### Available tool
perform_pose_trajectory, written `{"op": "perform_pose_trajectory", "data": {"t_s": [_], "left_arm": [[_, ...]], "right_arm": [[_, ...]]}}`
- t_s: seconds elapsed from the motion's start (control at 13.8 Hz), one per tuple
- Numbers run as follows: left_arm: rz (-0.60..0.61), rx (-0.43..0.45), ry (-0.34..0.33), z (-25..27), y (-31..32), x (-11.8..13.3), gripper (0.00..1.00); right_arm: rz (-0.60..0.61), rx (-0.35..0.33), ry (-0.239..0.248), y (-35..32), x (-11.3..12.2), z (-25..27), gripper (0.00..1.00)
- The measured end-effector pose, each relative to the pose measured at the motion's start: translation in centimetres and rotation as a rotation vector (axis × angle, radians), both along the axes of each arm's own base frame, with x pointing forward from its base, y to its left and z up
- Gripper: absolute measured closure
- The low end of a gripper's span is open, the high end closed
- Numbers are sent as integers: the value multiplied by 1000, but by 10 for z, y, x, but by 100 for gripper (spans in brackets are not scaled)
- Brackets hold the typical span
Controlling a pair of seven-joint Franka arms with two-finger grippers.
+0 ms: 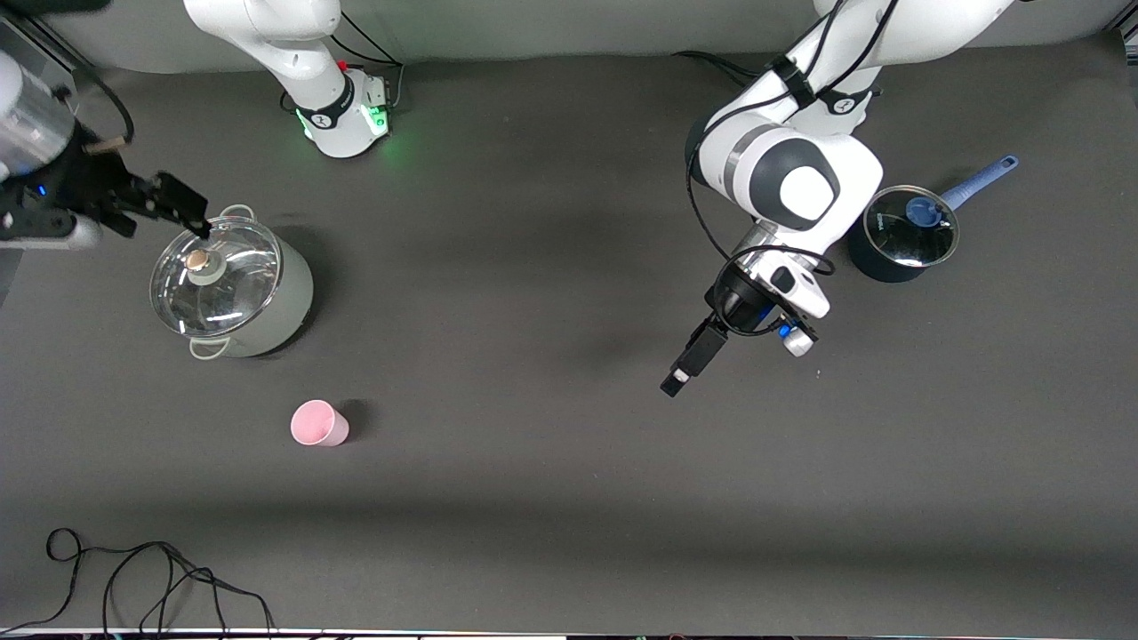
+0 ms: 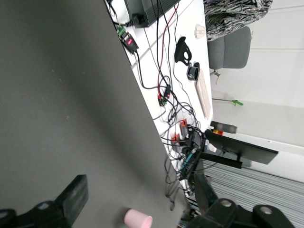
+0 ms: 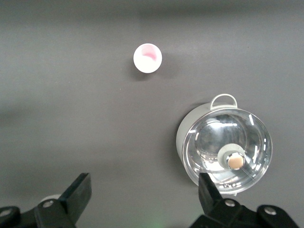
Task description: Transfer pink cup from left to right arm
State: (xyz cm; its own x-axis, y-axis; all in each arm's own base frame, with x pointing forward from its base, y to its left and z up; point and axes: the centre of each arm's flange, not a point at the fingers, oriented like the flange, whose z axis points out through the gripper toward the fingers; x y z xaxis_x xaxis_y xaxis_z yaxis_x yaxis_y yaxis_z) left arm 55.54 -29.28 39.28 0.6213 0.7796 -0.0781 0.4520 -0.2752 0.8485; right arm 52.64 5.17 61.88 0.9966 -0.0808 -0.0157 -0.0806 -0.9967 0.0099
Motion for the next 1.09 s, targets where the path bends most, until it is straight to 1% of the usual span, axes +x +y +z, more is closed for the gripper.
{"op": "perform_pose_trajectory", "data": {"t_s": [0.14, 0.29, 0.43, 0.65, 0.8, 0.94, 1.09], "left_arm": [[-11, 45, -14, -3, 3, 0, 0], [-22, 86, -42, -3, 9, 5, 0], [-16, 98, -58, 0, 14, 12, 0], [30, 57, -63, 13, 18, 28, 0], [39, 34, -57, 16, 17, 33, 0], [34, -2, -45, 17, 21, 44, 0], [-5, -37, -24, 19, 32, 57, 0]], "right_arm": [[-15, 4, -1, -9, 7, -11, 0], [-18, 4, -5, -11, 9, -14, 0], [-17, 5, -2, -15, 9, -15, 0], [6, 8, 16, -35, 8, -18, 0], [5, 9, 25, -41, 7, -18, 0], [7, 8, 44, -41, 5, -20, 0], [7, 9, 52, -41, 4, -20, 0]]}}
